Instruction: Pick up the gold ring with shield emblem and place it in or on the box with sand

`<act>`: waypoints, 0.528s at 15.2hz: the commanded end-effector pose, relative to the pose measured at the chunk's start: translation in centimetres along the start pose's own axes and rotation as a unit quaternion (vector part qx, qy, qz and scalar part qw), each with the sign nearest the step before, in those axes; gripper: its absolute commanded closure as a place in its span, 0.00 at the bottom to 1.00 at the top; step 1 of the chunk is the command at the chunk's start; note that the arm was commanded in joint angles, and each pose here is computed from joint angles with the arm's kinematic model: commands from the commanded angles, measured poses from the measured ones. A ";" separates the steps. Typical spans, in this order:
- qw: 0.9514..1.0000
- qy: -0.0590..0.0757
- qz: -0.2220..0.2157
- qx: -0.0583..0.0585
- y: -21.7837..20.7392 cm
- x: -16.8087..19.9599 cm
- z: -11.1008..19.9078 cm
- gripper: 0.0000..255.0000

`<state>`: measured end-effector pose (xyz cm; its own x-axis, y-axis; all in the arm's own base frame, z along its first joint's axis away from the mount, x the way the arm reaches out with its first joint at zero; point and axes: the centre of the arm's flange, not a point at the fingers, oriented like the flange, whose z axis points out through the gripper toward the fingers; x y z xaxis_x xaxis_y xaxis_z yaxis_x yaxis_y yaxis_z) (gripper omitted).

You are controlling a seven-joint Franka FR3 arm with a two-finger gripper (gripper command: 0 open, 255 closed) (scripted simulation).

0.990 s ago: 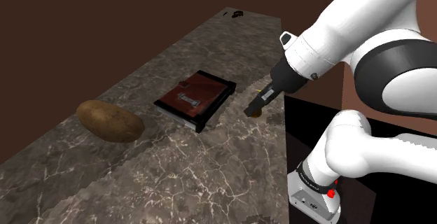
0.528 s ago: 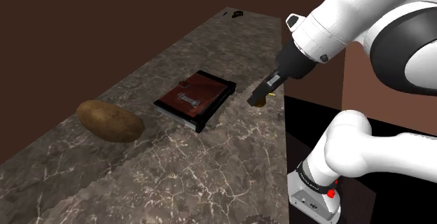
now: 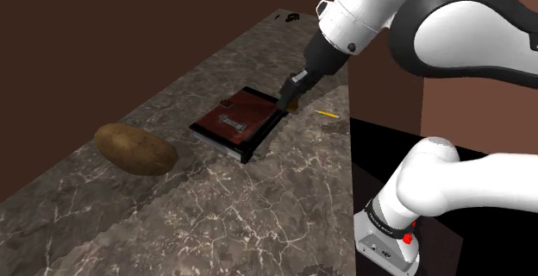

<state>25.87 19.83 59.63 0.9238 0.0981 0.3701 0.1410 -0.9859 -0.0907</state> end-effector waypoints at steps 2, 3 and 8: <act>1.000 0.000 0.000 0.001 0.1 3.8 1.6 1.00; 1.000 0.000 0.000 0.001 0.1 5.1 2.1 1.00; 1.000 0.000 0.000 0.001 0.2 11.2 4.5 1.00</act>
<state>36.13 21.12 59.89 0.9240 0.0978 0.3697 0.1406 -0.9859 -0.0908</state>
